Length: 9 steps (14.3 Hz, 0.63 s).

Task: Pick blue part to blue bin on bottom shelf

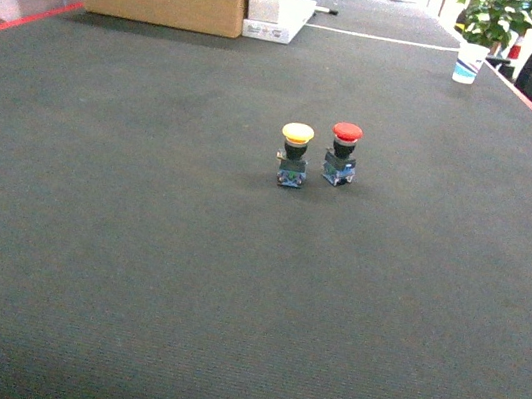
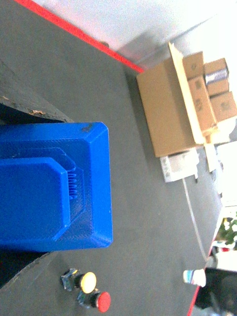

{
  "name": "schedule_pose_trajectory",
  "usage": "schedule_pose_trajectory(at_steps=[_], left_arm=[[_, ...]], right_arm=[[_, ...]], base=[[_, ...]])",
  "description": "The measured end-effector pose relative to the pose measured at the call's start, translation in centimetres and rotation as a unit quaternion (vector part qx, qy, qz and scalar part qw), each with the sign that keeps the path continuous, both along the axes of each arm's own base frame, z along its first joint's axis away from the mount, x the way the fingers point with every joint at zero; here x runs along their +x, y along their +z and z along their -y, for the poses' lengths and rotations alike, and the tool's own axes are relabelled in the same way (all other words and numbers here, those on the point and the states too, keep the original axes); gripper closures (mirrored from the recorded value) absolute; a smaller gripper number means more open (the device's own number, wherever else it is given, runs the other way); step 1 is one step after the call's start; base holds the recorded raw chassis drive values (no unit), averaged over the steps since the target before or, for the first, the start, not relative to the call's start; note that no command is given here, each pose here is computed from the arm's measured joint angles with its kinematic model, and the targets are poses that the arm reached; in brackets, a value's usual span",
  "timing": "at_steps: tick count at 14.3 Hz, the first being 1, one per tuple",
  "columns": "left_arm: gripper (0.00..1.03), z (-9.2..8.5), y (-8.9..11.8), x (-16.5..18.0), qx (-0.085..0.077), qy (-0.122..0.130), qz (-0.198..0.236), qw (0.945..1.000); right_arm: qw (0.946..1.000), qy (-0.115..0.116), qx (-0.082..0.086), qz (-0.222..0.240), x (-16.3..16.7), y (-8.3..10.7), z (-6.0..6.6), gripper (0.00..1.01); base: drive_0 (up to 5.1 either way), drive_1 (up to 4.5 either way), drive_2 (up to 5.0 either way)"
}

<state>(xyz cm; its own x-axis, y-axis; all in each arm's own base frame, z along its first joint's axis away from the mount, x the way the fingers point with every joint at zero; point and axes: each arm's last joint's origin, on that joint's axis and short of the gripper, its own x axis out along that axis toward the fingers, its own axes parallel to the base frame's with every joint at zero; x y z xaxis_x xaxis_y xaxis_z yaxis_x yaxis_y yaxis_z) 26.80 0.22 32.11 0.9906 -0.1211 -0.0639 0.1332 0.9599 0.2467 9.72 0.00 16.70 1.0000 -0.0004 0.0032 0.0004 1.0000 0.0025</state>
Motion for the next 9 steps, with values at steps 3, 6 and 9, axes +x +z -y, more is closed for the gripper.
schedule_pose_trajectory(at_steps=[3, 6, 9], left_arm=[[0.58, -0.8, -5.2, -6.5, -0.061, 0.083, 0.020, 0.9945], [0.58, -0.3, -8.6, -9.2, -0.081, 0.111, 0.007, 0.9905], [0.58, 0.9, -7.5, -10.4, -0.090, 0.091, 0.046, 0.9907]], right_arm=[[1.0000, 0.000, 0.000, 0.000, 0.0, 0.0, 0.0, 0.03], [1.0000, 0.000, 0.000, 0.000, 0.0, 0.0, 0.0, 0.03], [1.0000, 0.000, 0.000, 0.000, 0.0, 0.0, 0.0, 0.03]], base=[[0.0, 0.00, 0.0], [0.0, 0.00, 0.0], [0.0, 0.00, 0.0]])
